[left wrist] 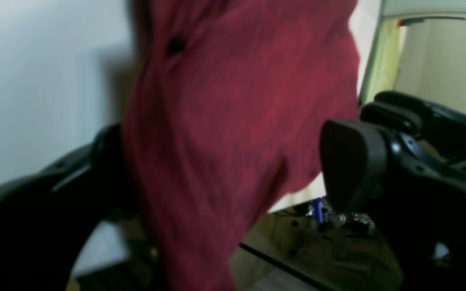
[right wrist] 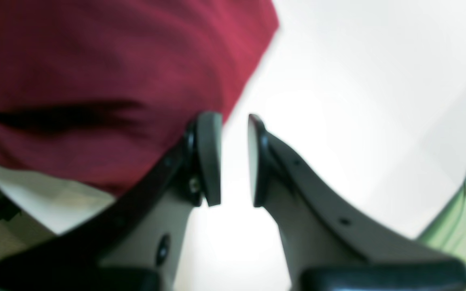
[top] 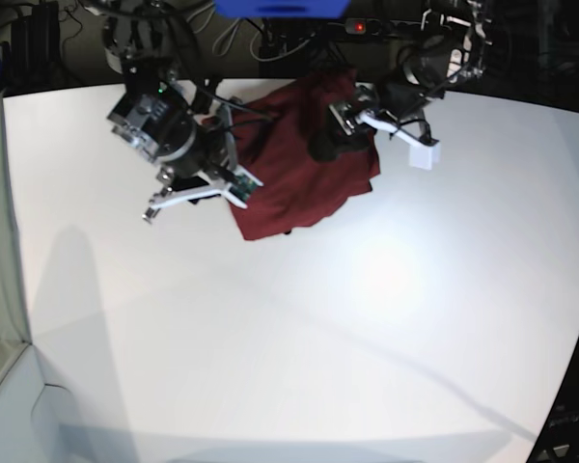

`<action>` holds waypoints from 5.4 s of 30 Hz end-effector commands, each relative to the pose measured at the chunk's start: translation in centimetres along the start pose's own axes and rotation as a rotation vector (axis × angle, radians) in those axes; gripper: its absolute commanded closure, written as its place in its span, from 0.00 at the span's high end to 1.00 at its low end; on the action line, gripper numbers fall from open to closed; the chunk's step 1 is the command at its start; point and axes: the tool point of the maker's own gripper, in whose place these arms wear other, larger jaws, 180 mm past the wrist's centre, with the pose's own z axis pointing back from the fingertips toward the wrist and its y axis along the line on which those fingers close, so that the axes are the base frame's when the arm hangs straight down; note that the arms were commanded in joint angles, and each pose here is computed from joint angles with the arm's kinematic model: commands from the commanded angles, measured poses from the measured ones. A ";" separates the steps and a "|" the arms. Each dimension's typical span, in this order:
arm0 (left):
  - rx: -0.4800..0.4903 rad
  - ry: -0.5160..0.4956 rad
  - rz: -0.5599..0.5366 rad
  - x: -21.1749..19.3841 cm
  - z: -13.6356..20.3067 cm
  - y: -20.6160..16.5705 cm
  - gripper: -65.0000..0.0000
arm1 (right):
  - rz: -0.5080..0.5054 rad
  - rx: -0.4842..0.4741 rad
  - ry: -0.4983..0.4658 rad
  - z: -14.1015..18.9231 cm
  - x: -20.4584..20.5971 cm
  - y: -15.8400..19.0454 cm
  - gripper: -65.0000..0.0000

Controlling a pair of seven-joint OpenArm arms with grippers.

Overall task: Layout the t-shirt on the table in an organized manner, then fold the t-shirt properly
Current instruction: 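Grasp the stack edge with the left gripper and fold it toward the right gripper, then push the folded bundle with the left gripper toward the table center, then tuck and press the bundle sides with both grippers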

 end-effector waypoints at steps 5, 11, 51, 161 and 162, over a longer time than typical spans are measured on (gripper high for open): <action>0.035 0.024 0.013 0.4 -1.4 1.1 1.00 | -0.035 -0.071 -0.021 0.4 0.3 -2.8 0.15; 0.079 0.091 -0.091 0.1 -3.7 1.9 1.00 | -0.072 -0.112 0.007 0.7 -1.0 -4.4 0.15; 0.314 0.061 -1.334 9.5 -12.6 -5.0 0.00 | -0.384 -0.396 0.174 4.6 -10.5 -13.3 0.15; 0.409 0.219 -1.648 9.2 -15.8 -4.9 0.95 | -0.554 -0.027 0.158 -4.9 -10.3 -2.0 0.15; 0.409 0.219 -1.648 9.2 -15.8 -4.9 0.95 | -0.552 -0.032 0.152 -4.7 -10.2 -2.1 0.15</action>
